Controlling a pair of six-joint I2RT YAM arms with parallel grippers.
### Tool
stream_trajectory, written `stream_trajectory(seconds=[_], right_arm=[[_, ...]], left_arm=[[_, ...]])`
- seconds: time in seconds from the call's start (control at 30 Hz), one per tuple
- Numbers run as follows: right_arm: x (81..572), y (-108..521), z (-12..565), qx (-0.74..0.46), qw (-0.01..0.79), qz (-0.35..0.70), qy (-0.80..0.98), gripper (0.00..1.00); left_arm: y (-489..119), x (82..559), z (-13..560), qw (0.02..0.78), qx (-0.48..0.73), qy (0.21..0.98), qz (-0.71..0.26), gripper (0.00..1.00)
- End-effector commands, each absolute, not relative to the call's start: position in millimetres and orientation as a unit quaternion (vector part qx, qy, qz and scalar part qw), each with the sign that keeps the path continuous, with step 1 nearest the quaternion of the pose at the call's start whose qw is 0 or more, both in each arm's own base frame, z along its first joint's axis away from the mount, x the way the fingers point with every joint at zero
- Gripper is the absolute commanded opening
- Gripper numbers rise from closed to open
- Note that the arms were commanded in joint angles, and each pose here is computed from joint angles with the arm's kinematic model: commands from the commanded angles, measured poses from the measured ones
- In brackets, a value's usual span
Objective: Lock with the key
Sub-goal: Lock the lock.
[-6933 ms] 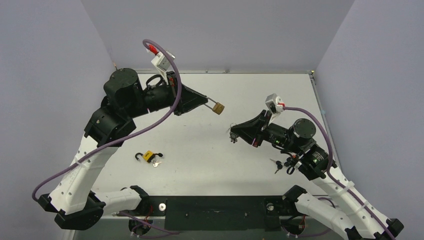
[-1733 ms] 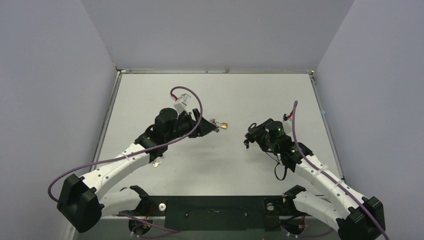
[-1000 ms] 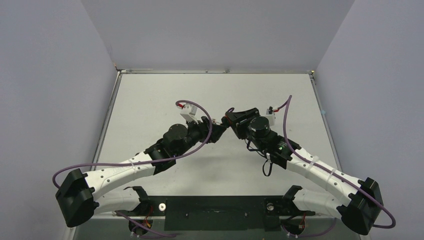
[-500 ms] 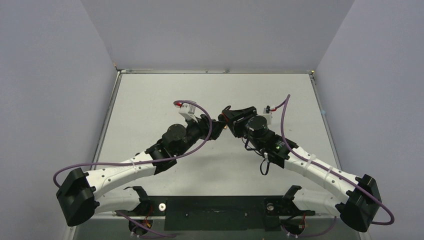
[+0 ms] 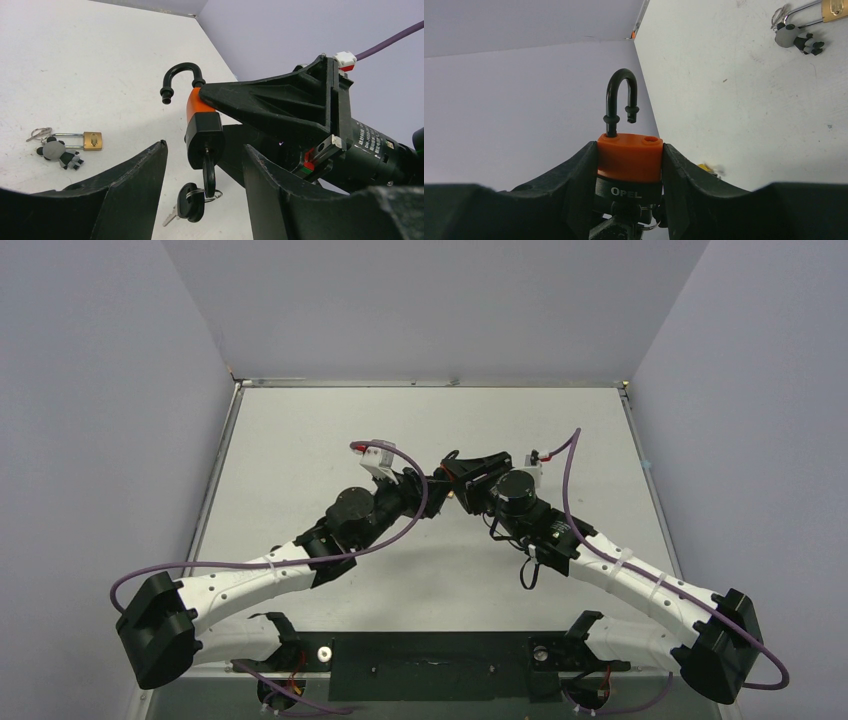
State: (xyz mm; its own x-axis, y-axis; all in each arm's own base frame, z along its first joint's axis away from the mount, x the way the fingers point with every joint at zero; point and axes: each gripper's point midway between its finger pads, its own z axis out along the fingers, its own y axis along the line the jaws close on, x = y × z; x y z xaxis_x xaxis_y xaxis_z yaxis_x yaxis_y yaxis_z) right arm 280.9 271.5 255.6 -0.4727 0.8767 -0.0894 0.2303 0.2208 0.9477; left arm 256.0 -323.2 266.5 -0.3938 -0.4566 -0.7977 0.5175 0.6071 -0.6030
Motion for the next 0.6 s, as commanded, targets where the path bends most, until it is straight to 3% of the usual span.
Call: stream_trajectory(seconds=[0.0,0.57], right_arm=[[281.6,282.1,309.9,0.385,0.332,0.558,0.656,0.00],[276.8,290.1,315.8,0.371,0.325,0.566,0.661,0.00]], left_arm=[[-320.1,262.5,291.6,0.578,0.013,0.676,-0.457,0.53],[-318.3,271.5,286.8,0.573,0.003,0.676,-0.464,0.42]])
